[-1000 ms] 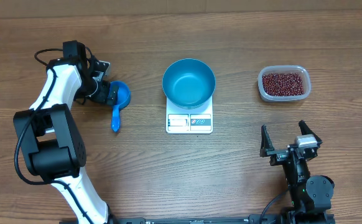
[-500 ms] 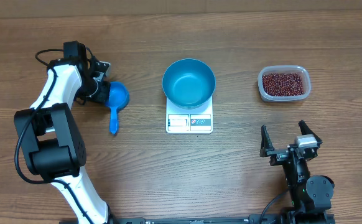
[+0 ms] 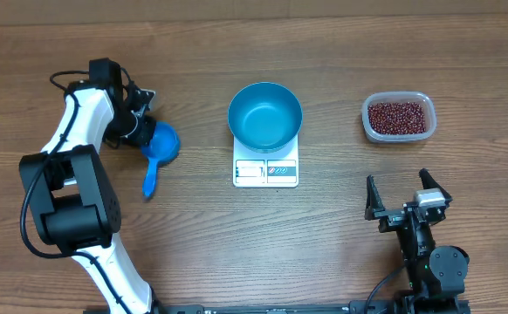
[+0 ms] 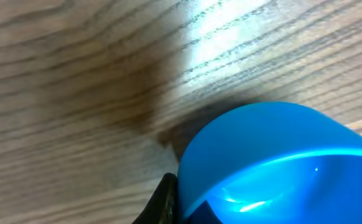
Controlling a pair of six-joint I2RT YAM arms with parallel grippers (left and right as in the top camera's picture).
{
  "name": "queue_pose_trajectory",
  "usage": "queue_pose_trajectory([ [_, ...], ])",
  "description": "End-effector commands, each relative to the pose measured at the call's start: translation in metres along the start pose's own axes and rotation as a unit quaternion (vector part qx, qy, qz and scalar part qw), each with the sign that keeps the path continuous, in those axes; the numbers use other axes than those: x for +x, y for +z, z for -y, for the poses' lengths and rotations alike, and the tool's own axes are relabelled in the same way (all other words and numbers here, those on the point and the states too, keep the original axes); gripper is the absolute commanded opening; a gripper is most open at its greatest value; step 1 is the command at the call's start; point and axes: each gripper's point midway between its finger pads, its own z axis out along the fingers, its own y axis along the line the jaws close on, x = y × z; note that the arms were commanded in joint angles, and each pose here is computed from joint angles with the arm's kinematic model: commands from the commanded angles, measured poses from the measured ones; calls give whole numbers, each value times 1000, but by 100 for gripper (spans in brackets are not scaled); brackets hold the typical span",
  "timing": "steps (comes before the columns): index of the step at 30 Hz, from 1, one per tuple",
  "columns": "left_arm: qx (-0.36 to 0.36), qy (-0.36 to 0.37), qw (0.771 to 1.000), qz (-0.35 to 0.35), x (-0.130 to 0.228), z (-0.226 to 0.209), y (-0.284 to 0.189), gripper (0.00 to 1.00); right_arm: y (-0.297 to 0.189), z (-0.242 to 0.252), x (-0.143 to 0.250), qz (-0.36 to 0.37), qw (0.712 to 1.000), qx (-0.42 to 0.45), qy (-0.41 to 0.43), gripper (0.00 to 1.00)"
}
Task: Scoop item into bowl and weigh 150g on scale
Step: 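Close the left gripper on the blue scoop's cup rim, then lift the blue scoop with the left gripper over the teal bowl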
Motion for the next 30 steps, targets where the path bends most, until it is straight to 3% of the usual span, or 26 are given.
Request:
queue_pose_trajectory([
  [1, -7, -15, 999, 42, -29, -3, -42, 4, 0, -1, 2, 0, 1000, -1, 0, 100],
  [9, -18, -75, 993, 88, -54, -1, -144, 4, 0, -1, 2, 0, 1000, -2, 0, 100],
  [12, -16, -132, 986, 104, -55, 4, -181, 4, 0, -1, 2, 0, 1000, -2, 0, 100],
  [15, -6, -242, 963, 118, -52, 8, -211, 4, 0, -1, 2, 0, 1000, -1, 0, 100],
  [18, 7, -380, 919, 108, -40, 14, -226, 4, 0, -1, 2, 0, 1000, -1, 0, 100],
  [19, 13, -436, 895, 96, -33, 16, -228, 4, 0, -1, 2, 0, 1000, -1, 0, 100],
  [21, 15, -483, 872, 78, -25, 19, -226, 4, 0, -1, 2, 0, 1000, -1, 0, 100],
  [25, 65, -512, 855, 59, -31, 46, -224, 4, 0, -1, 2, 0, 1000, -2, 0, 100],
  [30, 35, -523, 850, 59, -36, 70, -219, 4, 0, -1, 2, 0, 1000, -2, 0, 100],
])
